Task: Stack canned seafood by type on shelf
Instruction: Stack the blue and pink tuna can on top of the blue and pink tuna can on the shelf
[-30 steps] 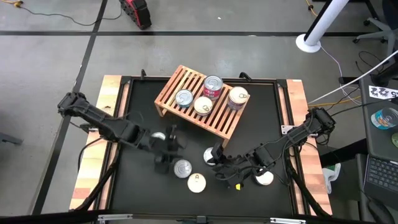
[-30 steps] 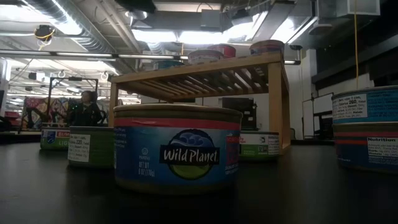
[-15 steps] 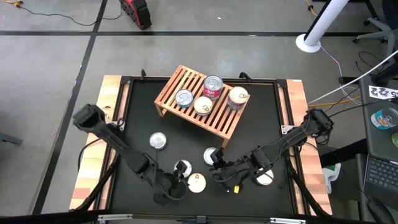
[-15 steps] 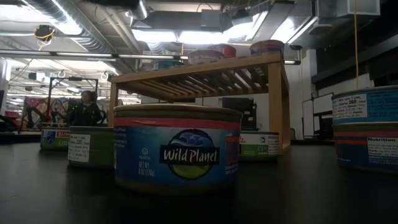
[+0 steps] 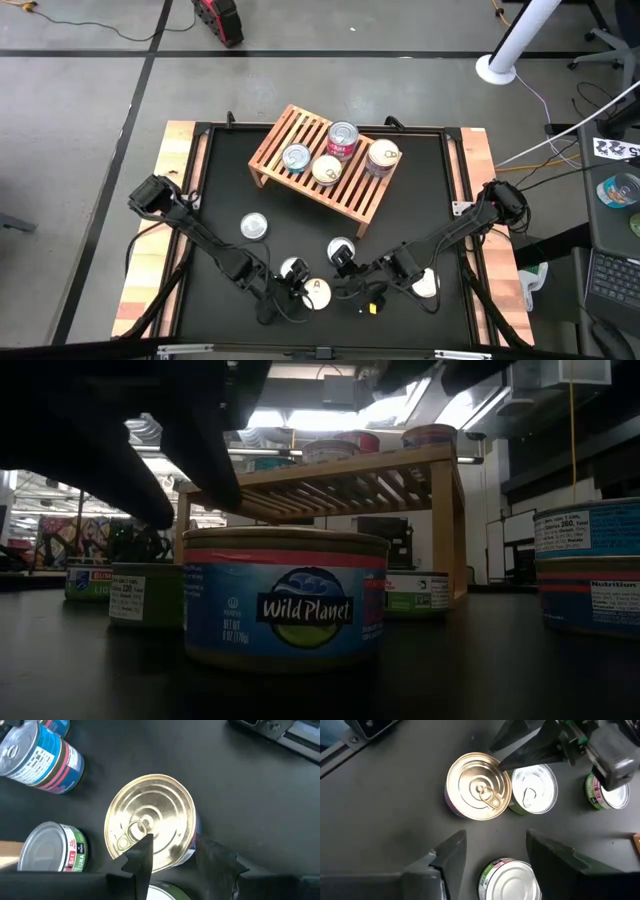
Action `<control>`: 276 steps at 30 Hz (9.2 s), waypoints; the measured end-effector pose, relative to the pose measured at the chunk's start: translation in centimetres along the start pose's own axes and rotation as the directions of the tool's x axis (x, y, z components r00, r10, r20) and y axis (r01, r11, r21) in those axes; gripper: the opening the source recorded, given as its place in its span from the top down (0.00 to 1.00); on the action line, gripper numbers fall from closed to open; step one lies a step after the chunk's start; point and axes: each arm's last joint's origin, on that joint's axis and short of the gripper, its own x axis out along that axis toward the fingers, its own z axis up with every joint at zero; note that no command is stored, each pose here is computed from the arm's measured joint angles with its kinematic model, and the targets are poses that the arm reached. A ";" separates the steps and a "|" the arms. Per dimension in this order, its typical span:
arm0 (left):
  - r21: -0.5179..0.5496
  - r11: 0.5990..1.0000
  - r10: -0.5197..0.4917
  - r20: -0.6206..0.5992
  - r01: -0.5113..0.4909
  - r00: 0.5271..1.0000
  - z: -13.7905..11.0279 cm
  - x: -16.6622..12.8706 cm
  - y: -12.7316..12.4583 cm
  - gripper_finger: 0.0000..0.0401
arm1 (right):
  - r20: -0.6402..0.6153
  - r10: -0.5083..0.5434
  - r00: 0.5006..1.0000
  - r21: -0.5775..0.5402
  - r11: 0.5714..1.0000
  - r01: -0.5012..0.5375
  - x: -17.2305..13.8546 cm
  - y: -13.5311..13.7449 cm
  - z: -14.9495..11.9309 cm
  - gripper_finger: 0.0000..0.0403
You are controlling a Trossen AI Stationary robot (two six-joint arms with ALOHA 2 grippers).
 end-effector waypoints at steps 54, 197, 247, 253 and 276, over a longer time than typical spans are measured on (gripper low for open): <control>-0.166 0.985 0.021 -0.089 -0.036 0.996 -4.0 2.2 7.6 1.00 | -0.168 0.001 0.986 0.137 0.990 0.022 1.0 -4.5 -3.2 0.49; -0.835 0.549 0.072 0.009 -0.032 0.997 -4.8 -2.1 15.0 1.00 | -0.372 -0.287 0.883 0.312 0.857 0.410 6.9 -4.1 -4.5 0.16; -0.729 0.684 0.023 -0.015 -0.027 1.000 -4.4 -9.5 14.8 0.74 | -0.307 -0.221 0.926 0.355 0.876 0.327 4.6 -5.4 -1.7 0.53; -0.735 0.678 0.091 0.055 -0.022 0.994 -4.1 -14.6 15.0 0.79 | -0.323 -0.237 0.916 0.342 0.873 0.347 1.5 -6.9 0.2 0.53; -0.562 0.811 0.279 0.129 -0.162 0.952 -4.0 -20.1 15.2 0.95 | -0.449 -0.679 0.580 -0.234 0.717 0.657 -6.8 -12.6 1.9 0.51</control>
